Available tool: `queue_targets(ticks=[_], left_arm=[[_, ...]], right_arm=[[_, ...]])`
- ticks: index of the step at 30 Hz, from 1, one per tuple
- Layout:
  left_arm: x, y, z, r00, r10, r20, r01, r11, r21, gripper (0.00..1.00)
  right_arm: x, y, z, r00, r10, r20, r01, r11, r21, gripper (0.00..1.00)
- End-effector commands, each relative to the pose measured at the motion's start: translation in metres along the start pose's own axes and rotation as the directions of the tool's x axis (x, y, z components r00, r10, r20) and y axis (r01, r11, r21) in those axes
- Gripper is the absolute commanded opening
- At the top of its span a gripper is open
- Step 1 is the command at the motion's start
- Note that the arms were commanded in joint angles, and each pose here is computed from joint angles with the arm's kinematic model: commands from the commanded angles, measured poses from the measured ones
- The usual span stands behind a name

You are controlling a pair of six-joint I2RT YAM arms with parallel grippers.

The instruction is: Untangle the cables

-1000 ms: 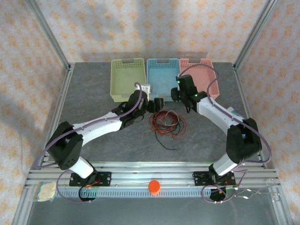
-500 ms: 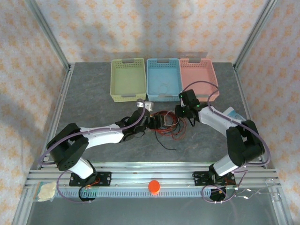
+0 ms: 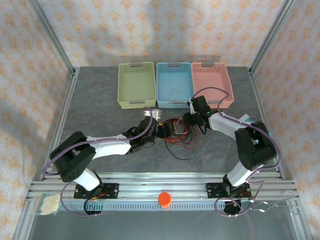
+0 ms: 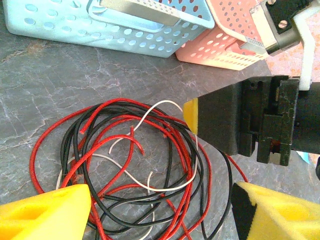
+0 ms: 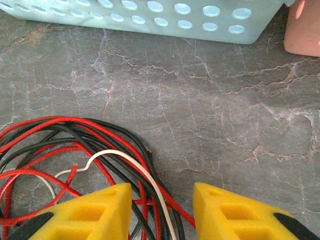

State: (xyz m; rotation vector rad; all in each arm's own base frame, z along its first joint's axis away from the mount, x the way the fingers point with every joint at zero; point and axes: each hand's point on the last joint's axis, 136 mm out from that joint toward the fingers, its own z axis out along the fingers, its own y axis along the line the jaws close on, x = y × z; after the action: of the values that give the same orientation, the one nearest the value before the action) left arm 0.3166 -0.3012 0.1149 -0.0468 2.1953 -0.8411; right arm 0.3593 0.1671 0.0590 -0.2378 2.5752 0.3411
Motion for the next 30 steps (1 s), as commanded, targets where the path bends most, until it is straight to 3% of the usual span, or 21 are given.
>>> queue_targets(ticks=[1, 16, 25, 30], left_arm=[[-0.007, -0.010, -0.004, 1.000, -0.003, 0.022, 0.002, 0.999, 0.037, 0.75], [-0.007, -0.005, 0.000, 1.000, 0.010, 0.020, -0.011, 1.000, 0.005, 0.75], [-0.009, 0.002, 0.005, 1.000, 0.022, 0.019, -0.021, 0.998, -0.055, 0.75], [-0.018, 0.023, -0.001, 0.998, 0.010, 0.063, 0.002, 0.984, -0.179, 0.80]], right_arm=[[-0.003, -0.005, 0.008, 1.000, -0.008, 0.007, 0.008, 1.000, 0.017, 0.39], [-0.001, -0.001, 0.026, 1.000, -0.004, -0.018, 0.004, 1.000, -0.009, 0.34], [0.001, 0.001, 0.021, 1.000, 0.001, -0.006, -0.001, 1.000, -0.025, 0.18], [-0.001, 0.004, 0.011, 1.000, 0.000, 0.024, 0.001, 0.999, -0.042, 0.08]])
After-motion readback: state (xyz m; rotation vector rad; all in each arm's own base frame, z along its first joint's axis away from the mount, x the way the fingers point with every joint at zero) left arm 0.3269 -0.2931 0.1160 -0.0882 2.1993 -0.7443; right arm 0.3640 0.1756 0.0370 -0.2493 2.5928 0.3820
